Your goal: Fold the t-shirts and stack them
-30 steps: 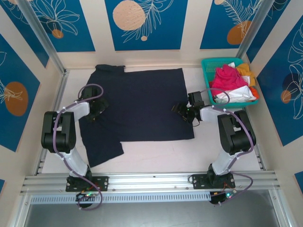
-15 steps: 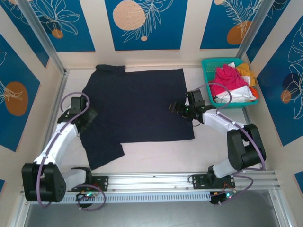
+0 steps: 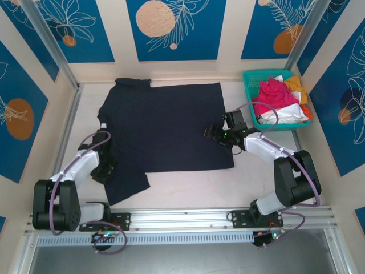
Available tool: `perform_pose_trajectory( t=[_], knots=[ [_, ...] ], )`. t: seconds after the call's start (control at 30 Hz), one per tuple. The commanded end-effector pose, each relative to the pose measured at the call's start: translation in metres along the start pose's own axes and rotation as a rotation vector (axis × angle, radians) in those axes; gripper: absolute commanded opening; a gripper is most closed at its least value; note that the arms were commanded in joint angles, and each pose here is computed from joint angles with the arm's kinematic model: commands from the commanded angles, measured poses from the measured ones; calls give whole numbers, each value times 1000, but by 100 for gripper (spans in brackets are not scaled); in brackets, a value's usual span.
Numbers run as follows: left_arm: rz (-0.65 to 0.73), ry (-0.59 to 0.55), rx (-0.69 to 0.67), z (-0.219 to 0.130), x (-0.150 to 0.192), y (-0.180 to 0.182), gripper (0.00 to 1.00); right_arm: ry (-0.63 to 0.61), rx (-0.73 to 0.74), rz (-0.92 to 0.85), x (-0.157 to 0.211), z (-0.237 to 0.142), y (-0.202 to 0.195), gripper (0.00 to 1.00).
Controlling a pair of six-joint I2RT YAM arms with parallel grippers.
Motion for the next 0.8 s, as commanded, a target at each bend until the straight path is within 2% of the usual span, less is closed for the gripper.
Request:
perform_pose_trajectory(
  t=[0.0,0.17,0.4,0.53,0.7,0.77],
  knots=[
    [-8,-44,-49,-3,-12,3,59,37,16,-4,12,4,-6,70],
    [-19,-47,-34,4,-13,4,54,40,21,-1,13,4,-7,70],
    [-27,-29,-40,12,-13,12,52,50,28,9,15,7,-9,70],
    [-41,16,-40,24,-5,14,50,56,26,14,14,9,-8,70],
    [-50,55,-50,37,1,16,31,54,29,10,13,6,-5,70],
    [-55,70,-51,41,3,17,19,44,45,16,13,0,-7,70]
  ],
)
Point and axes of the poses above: each hand's point on the last joint's axis, 136 mm out from that joint toward the fingers, its own z axis out along the fingers, its own y axis along the line the jaws close on, x = y × z, the point moved 2 cm from there along -z, back along the fingers, and after that the axes turned 6 degrees about -z, right-handed, at the moved point
